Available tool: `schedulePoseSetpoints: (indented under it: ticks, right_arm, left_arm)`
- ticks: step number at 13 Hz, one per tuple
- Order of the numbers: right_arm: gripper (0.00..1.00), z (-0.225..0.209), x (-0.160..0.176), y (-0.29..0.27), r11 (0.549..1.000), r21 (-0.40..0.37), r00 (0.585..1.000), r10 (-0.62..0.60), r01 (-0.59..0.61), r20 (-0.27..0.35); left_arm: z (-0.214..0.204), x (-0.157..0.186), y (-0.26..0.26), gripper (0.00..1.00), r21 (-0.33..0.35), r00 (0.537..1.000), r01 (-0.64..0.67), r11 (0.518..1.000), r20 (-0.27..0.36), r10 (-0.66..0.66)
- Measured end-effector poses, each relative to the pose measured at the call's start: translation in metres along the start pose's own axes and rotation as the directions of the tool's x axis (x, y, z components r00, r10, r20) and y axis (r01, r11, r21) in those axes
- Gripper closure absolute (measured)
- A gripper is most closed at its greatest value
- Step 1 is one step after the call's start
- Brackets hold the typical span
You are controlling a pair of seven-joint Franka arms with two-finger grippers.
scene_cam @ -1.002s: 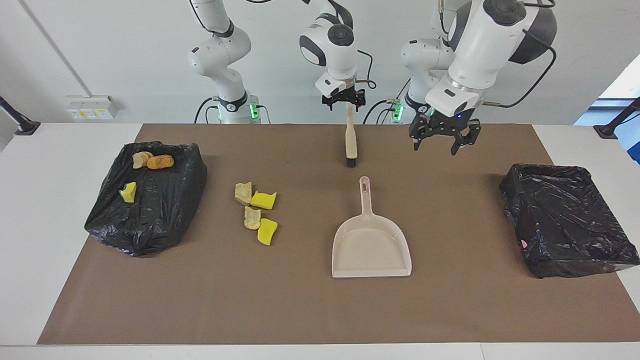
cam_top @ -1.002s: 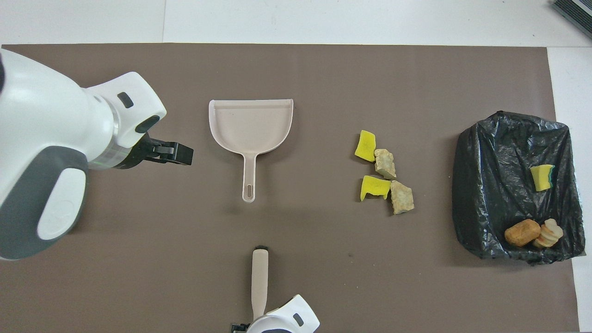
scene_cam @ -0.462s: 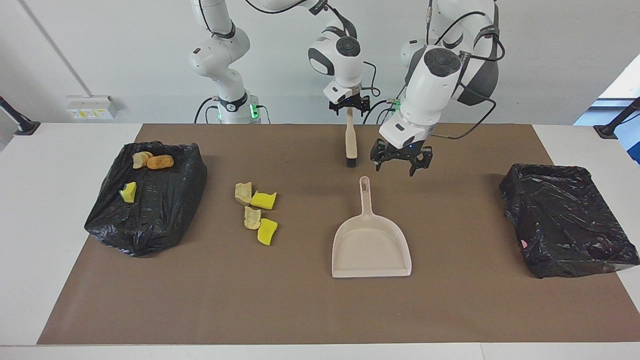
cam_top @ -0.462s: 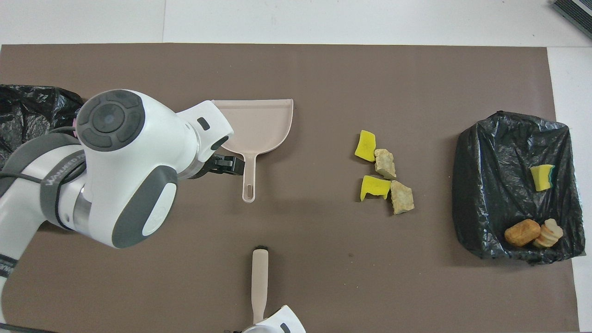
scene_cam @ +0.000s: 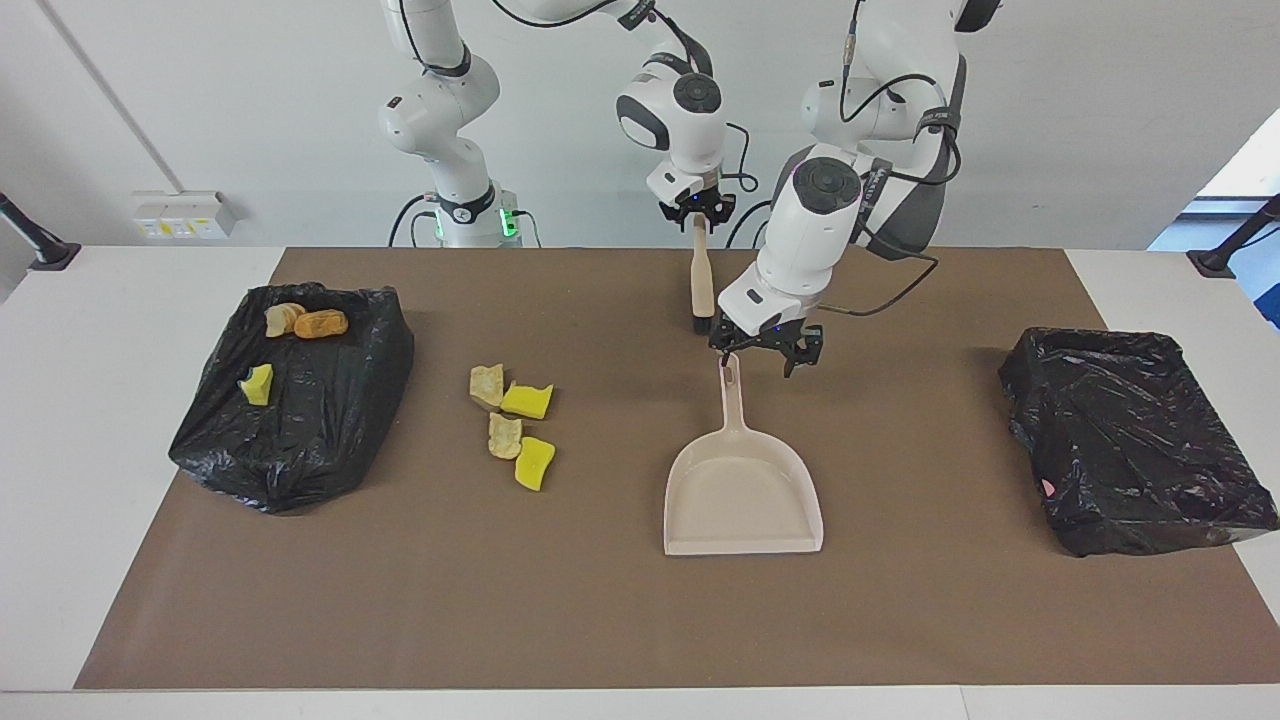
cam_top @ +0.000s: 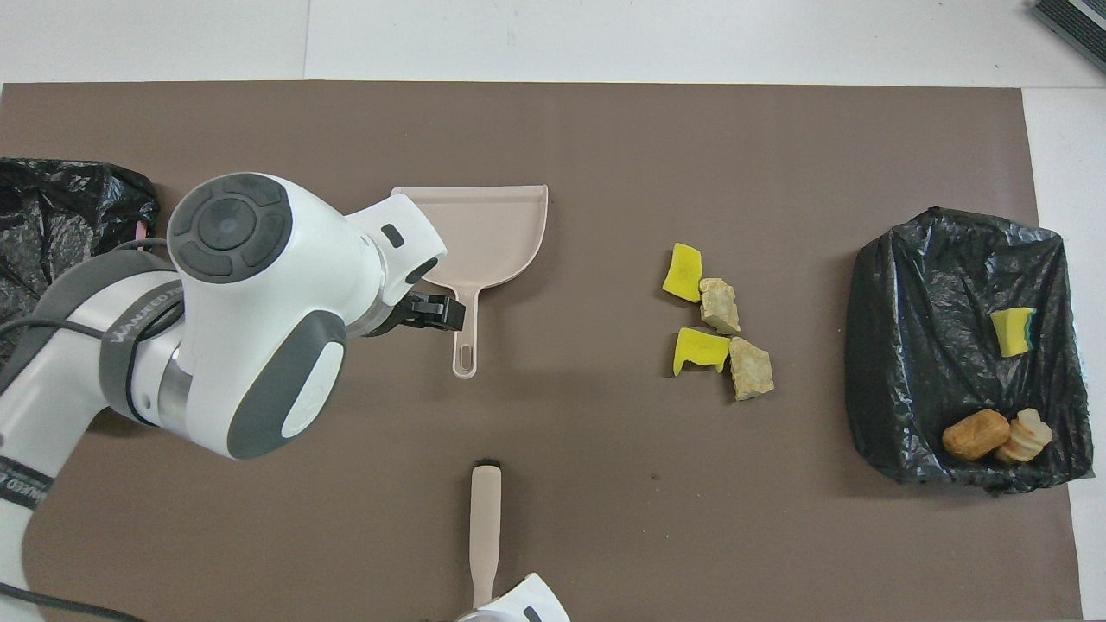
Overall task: Sweep and dump trash in bin
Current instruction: 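Reach the left gripper to the dustpan handle while the right gripper reaches the brush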
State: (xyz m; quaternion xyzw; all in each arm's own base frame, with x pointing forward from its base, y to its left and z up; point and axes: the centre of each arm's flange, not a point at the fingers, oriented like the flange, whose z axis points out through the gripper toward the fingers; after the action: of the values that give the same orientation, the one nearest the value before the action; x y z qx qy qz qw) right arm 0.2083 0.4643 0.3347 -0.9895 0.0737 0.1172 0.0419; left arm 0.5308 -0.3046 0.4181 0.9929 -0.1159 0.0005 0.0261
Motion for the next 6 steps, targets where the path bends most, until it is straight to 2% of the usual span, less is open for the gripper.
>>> schedulePoseSetpoints:
  ticks: [1, 2, 6]
  right_arm:
    - [0.67, 0.0, 0.0, 0.0, 1.0, 0.0, 1.0, 0.002, -0.002, 0.0]
    - [0.74, -0.001, 0.001, 0.0, 1.0, 0.002, 1.0, 0.008, -0.008, -0.001]
    - [0.74, -0.017, 0.01, 0.009, 0.999, -0.03, 1.0, 0.017, -0.017, 0.02]
  left_arm:
    - [0.01, 0.002, 0.001, 0.0, 0.011, 1.0, 0.007, 1.0, -0.004, -0.007]
    - [0.018, 0.004, 0.003, 0.0, 0.013, 1.0, 0.011, 1.0, -0.005, -0.011]
    - [0.033, 0.006, 0.008, 0.0, 0.001, 0.999, 0.027, 1.0, -0.021, -0.027]
